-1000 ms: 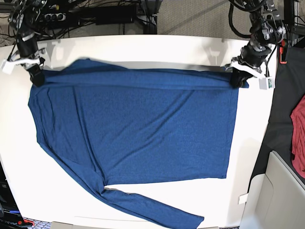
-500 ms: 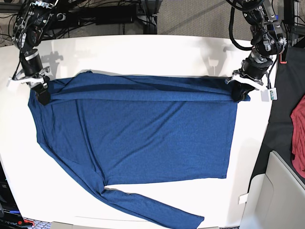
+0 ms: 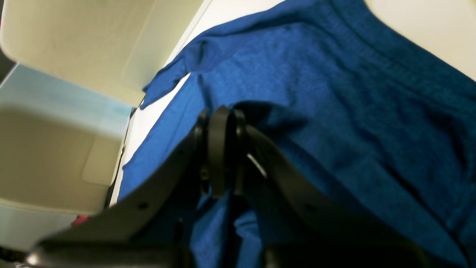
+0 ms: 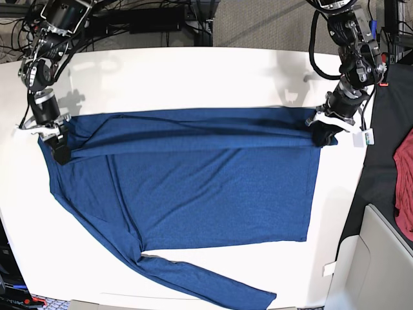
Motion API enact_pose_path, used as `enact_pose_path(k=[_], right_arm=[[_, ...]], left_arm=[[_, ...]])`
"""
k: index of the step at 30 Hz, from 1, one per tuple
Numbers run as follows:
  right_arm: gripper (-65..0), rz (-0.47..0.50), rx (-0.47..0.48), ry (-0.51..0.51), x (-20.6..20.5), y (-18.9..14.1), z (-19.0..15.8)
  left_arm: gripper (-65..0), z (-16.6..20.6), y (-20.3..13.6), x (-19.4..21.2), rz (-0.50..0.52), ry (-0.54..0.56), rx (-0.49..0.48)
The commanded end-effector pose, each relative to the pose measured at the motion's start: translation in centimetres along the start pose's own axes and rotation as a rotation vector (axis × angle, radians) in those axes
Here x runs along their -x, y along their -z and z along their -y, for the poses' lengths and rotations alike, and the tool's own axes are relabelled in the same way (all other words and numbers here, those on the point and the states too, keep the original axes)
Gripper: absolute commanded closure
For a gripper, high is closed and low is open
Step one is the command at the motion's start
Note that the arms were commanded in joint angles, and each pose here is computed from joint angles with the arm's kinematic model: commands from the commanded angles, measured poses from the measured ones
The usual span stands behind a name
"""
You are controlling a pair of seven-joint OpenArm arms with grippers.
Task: Fold the T-shirt properly
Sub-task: 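Drag the shoulder edge with both grippers away from the collar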
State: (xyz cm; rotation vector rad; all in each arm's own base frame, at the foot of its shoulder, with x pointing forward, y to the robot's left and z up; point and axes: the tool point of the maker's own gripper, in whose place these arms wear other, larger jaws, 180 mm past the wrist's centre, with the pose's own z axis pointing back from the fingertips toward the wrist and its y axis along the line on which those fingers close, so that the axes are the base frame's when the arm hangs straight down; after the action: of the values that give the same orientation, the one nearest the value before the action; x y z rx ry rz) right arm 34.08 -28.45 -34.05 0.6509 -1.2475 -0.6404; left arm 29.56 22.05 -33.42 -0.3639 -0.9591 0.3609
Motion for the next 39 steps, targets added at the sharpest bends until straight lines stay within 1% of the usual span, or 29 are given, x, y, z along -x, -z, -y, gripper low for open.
enact_pose_path(k=[1, 9, 10, 13, 14, 16, 19, 21, 23, 30, 33, 36, 39], right_arm=[[-0.3, 0.058, -0.043, -0.015, -2.1, 0.4, -1.1], [-0.7, 0.063, -0.033, 0.021, -2.0, 1.2, -0.6], [-0.7, 0.064, -0.033, 0.021, -2.0, 1.2, -0.6], [-0.9, 0.059, -0.025, 0.022, -1.8, 1.0, -0.4], [-2.0, 0.06, -0.027, 0.022, -1.8, 0.9, -0.4], [-7.1, 0.059, -0.024, 0.024, -1.7, 0.6, -0.3], [-15.4, 0.089, 0.002, 0.027, -2.5, -0.5, 0.6], [-17.3, 0.101, 0.013, 0.036, -2.5, -1.1, 1.0], [-17.3, 0.11, 0.01, 0.038, -2.7, -1.4, 0.9], [-17.4, 0.142, -0.016, 0.128, -2.7, -3.1, 1.4], [-17.5, 0.145, -0.014, 0.152, -2.4, -4.3, 1.8], [-17.6, 0.138, -0.006, 0.148, -2.1, -5.6, 1.9], [-17.6, 0.127, 0.004, 0.138, -1.6, -6.6, 2.0]], left_arm=[[0.0, 0.2, 0.0, -1.3, 0.04, 0.007, 0.009], [-0.4, -0.8, 0.6, 0.0, 0.005, -0.026, -0.008], [-1.7, -1.0, 0.7, 0.2, -0.004, -0.033, -0.011], [-9.3, -0.8, 0.6, 1.0, -0.055, -0.03, -0.007], [-12.1, -0.5, 0.4, 1.0, -0.062, -0.022, -0.003], [-15.6, 0.0, 0.2, 1.0, -0.072, -0.017, 0.008], [-16.6, 1.1, -0.1, 0.5, -0.053, -0.013, 0.026], [-16.7, 1.7, -0.2, 0.2, -0.041, -0.003, 0.038], [-16.8, 1.8, -0.3, 0.2, -0.042, -0.003, 0.04], [-17.2, 2.0, -0.7, -0.1, -0.032, 0.01, 0.042], [-17.5, 1.8, -1.9, 1.0, -0.062, 0.027, 0.029], [-18.2, 1.5, -2.4, 1.7, -0.078, 0.031, 0.019], [-21.5, 1.2, -2.7, 2.6, -0.1, 0.025, 0.01]])
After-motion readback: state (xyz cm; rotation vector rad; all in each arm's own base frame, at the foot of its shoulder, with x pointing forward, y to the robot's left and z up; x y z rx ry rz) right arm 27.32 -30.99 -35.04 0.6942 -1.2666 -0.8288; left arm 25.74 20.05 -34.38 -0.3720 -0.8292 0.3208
